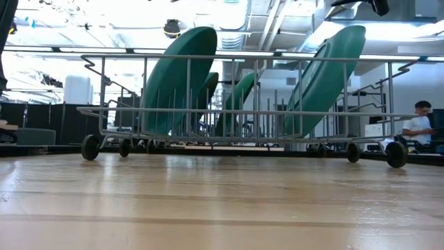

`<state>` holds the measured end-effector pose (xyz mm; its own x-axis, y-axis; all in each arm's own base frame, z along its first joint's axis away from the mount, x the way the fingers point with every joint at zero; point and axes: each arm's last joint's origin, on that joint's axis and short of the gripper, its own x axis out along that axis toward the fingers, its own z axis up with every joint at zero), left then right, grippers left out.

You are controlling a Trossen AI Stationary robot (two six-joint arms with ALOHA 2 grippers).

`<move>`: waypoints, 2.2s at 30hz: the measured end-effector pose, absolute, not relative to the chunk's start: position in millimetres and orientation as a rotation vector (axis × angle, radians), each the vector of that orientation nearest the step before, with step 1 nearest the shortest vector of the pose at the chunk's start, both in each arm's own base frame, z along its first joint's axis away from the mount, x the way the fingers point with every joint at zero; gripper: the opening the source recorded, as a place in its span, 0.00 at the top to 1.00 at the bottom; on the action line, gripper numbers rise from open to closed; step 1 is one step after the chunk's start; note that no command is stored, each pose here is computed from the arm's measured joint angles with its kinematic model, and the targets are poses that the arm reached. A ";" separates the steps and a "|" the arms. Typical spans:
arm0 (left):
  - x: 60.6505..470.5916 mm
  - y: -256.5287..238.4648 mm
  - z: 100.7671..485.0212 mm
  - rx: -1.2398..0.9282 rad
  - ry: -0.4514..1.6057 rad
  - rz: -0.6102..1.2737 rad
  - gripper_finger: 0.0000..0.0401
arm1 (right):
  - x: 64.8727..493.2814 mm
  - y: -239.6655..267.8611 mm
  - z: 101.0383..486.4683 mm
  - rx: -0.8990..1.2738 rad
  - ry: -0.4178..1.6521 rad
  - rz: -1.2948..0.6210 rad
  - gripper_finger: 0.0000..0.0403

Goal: Sort dishes
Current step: Put the green plate into the dish rack

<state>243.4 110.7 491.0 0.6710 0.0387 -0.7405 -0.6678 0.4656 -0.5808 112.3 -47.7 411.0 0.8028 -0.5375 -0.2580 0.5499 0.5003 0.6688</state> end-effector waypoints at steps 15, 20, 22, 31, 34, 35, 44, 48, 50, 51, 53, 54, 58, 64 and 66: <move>254.8 119.4 465.8 -0.953 0.814 0.591 0.99 | 113.5 -48.6 410.6 0.815 0.019 -0.661 0.58; 263.9 125.1 471.1 -0.808 0.692 0.651 0.99 | 113.6 -48.6 410.6 0.816 0.019 -0.661 0.58; 268.5 126.8 479.0 -0.734 0.596 0.665 0.99 | 113.6 -48.6 410.6 0.816 0.019 -0.661 0.58; 283.0 132.4 522.3 -0.282 0.231 0.612 1.00 | 113.5 -48.6 410.6 0.816 0.019 -0.661 0.58; 286.9 131.3 535.5 -0.114 0.133 0.613 1.00 | 113.5 -48.6 410.6 0.816 0.019 -0.661 0.58; 288.3 129.7 540.9 -0.052 0.093 0.617 1.00 | 113.5 -48.6 410.6 0.816 0.019 -0.661 0.58; 297.3 92.2 580.6 0.822 -0.112 0.537 0.99 | 113.5 -48.6 410.6 0.780 0.031 -0.659 0.58; 296.4 82.1 594.8 0.844 -0.287 0.581 0.98 | 113.4 -48.6 410.4 0.773 0.036 -0.660 0.58; 289.5 73.3 608.1 0.858 -0.487 0.520 0.97 | 113.4 -48.6 410.3 0.773 0.037 -0.660 0.58; 284.7 69.5 614.5 0.855 -0.605 0.450 0.97 | 113.5 -48.6 410.4 0.773 0.036 -0.660 0.58; 275.4 63.6 624.0 0.855 -0.800 0.321 0.97 | 114.7 -49.4 410.0 0.772 0.039 -0.664 0.58; 271.2 60.8 626.9 0.863 -0.868 0.251 0.97 | 114.6 -49.8 410.0 0.769 0.039 -0.666 0.58; 265.0 60.7 629.2 0.870 -0.972 0.051 0.97 | 115.0 -52.1 409.6 0.768 0.037 -0.683 0.58; 266.7 57.2 625.2 0.900 -1.036 -0.213 0.99 | 114.6 -55.0 409.4 0.769 0.030 -0.704 0.58; 264.7 55.2 625.0 0.913 -1.087 -0.287 0.99 | 114.5 -55.1 409.5 0.769 0.030 -0.703 0.58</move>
